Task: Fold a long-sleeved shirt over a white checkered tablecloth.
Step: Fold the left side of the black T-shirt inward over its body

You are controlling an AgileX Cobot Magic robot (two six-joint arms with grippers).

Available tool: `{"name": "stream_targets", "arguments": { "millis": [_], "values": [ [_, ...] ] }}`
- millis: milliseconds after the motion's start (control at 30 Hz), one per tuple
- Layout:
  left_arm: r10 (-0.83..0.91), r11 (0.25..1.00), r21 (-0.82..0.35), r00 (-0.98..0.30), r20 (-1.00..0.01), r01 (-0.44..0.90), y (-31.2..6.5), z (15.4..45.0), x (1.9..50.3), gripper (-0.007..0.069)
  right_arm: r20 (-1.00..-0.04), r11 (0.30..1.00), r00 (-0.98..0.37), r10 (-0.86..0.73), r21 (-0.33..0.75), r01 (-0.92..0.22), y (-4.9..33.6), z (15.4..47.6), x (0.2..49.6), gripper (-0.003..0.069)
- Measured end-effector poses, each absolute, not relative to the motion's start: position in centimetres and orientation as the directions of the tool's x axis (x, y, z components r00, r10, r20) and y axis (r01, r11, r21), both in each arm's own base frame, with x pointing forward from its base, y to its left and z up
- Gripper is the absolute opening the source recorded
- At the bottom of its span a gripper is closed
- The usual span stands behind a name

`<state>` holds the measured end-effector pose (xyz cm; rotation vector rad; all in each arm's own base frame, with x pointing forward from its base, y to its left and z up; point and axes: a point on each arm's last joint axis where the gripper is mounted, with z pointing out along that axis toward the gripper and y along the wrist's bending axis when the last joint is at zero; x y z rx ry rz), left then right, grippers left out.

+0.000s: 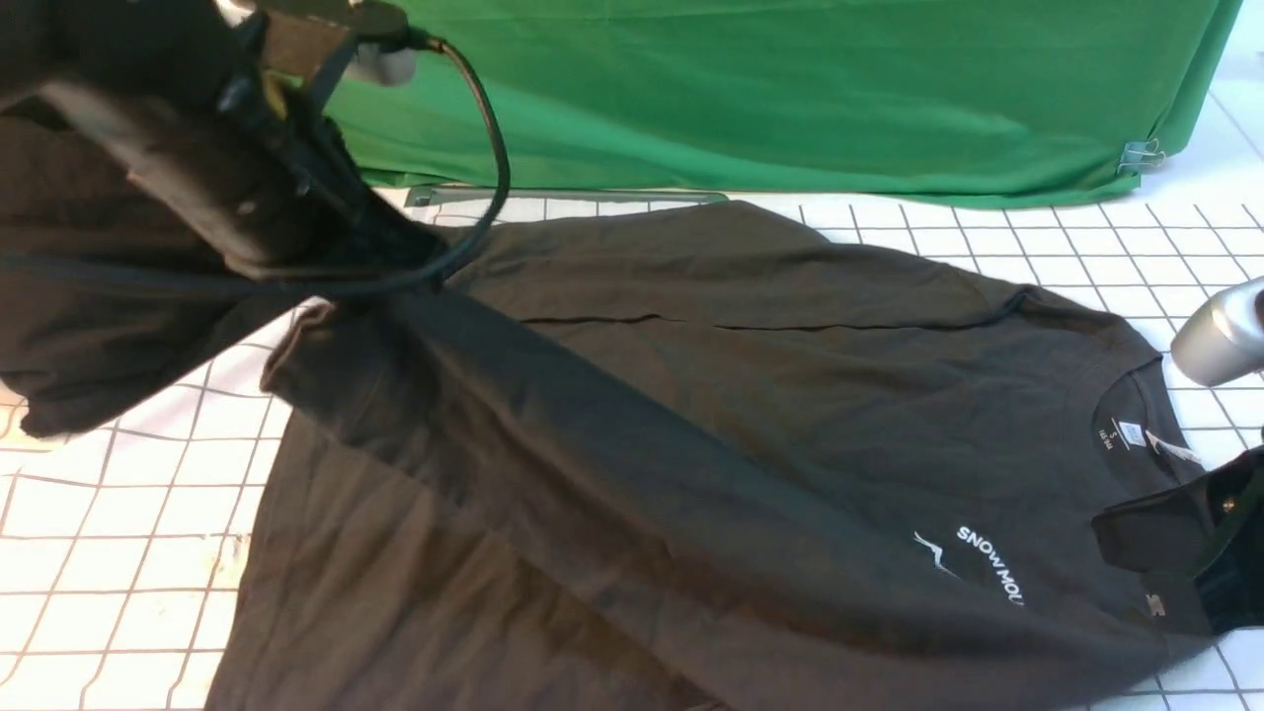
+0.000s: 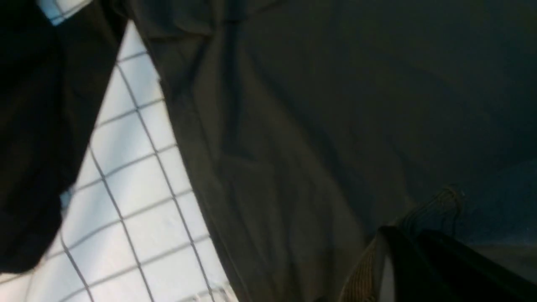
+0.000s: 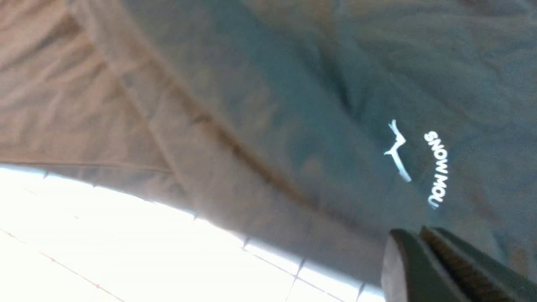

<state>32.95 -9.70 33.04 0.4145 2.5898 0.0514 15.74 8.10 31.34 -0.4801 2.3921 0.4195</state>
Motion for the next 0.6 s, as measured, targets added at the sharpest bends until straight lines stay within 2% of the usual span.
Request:
{"name": "stream_targets", "arguments": {
  "millis": [267, 300, 433, 600],
  "values": [
    [0.245, 0.969, 0.129, -0.898, -0.365, 0.212, -7.7, 27.7, 39.1, 0.0023, -0.659, 0.843, -0.693, -0.293, 0.164, -0.512, 9.1, 31.4, 15.2, 0.0033],
    [0.259, 0.965, 0.134, -0.914, -0.312, 0.227, -7.6, 26.2, 39.7, 0.0023, -0.658, 0.828, -0.682, -0.318, 0.157, -0.538, 9.4, 31.3, 15.0, 0.0034],
    [0.281, 0.958, 0.133, -0.922, -0.267, 0.253, -7.8, 24.8, 40.2, 0.0023, -0.636, 0.780, -0.662, -0.396, 0.148, -0.609, 10.5, 31.0, 14.3, 0.0043],
    [0.285, 0.958, 0.133, -0.914, -0.291, 0.256, -7.9, 24.8, 40.4, 0.0023, -0.555, 0.721, -0.662, -0.504, 0.152, -0.676, 12.7, 29.2, 14.6, 0.0087]
  ]
}}
